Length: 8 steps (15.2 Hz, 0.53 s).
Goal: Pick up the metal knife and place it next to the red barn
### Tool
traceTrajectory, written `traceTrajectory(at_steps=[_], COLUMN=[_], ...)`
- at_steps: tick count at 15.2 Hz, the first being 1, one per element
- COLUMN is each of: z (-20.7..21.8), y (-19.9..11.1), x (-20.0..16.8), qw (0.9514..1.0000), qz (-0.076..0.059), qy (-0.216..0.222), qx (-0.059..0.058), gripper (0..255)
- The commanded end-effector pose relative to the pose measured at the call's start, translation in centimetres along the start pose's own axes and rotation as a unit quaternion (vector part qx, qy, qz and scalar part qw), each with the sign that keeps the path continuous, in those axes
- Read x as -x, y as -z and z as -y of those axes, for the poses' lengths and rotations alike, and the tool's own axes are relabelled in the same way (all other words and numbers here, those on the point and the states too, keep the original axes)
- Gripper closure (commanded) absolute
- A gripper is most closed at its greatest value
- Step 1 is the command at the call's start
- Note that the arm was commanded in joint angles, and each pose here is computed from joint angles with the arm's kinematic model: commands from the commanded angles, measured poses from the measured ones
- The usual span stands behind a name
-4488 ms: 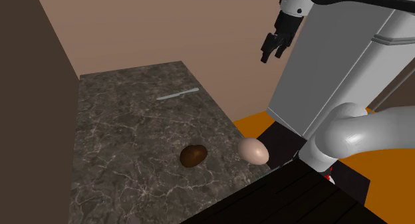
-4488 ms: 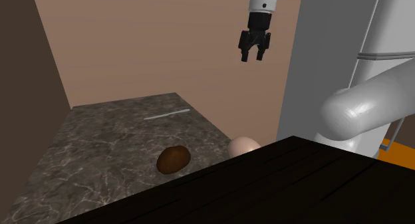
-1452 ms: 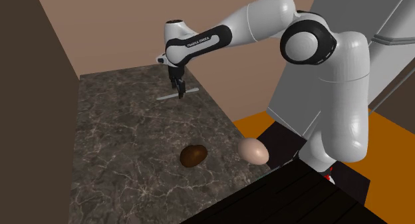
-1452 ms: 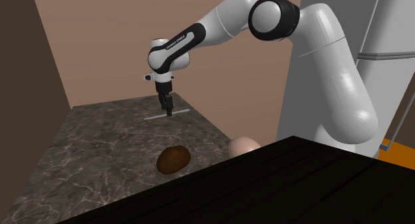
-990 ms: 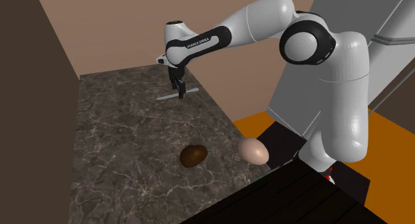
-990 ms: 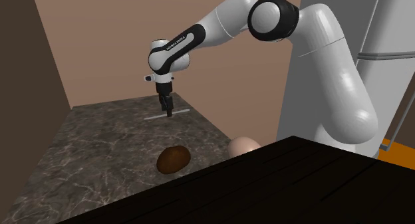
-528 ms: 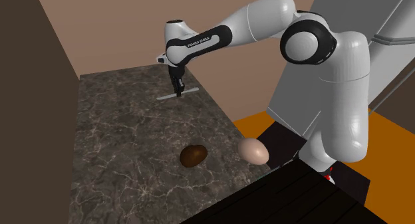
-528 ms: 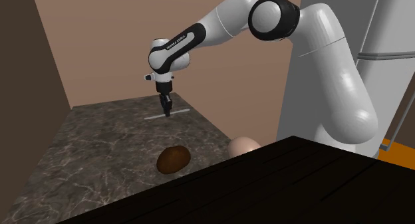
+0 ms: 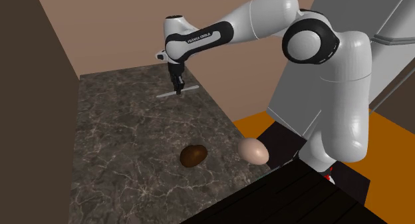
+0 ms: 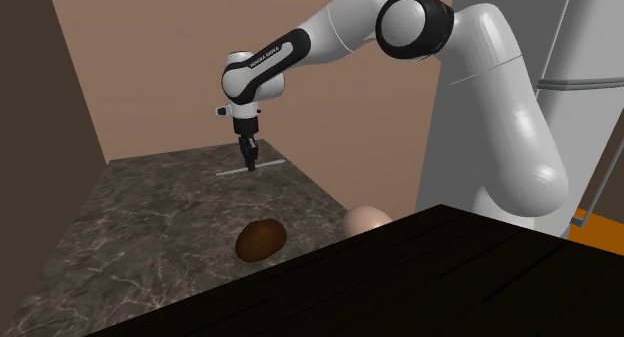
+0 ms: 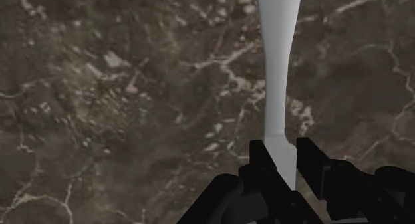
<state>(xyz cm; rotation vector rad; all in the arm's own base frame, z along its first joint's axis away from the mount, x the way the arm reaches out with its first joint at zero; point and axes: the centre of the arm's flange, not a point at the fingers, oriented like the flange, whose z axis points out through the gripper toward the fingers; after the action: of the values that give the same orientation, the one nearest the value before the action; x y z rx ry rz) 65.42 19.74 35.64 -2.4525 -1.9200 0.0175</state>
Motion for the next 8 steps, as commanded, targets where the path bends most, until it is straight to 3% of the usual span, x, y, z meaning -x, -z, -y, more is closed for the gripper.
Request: traceTrajectory(at_steps=[1,8], z=[0.0,0.1], y=[1.1,4.8], x=[0.1,0.1], qw=[1.0,1.0], qz=[0.0,0.0], qy=[0.0,0.0], qx=[0.0,0.0], gripper=[255,255])
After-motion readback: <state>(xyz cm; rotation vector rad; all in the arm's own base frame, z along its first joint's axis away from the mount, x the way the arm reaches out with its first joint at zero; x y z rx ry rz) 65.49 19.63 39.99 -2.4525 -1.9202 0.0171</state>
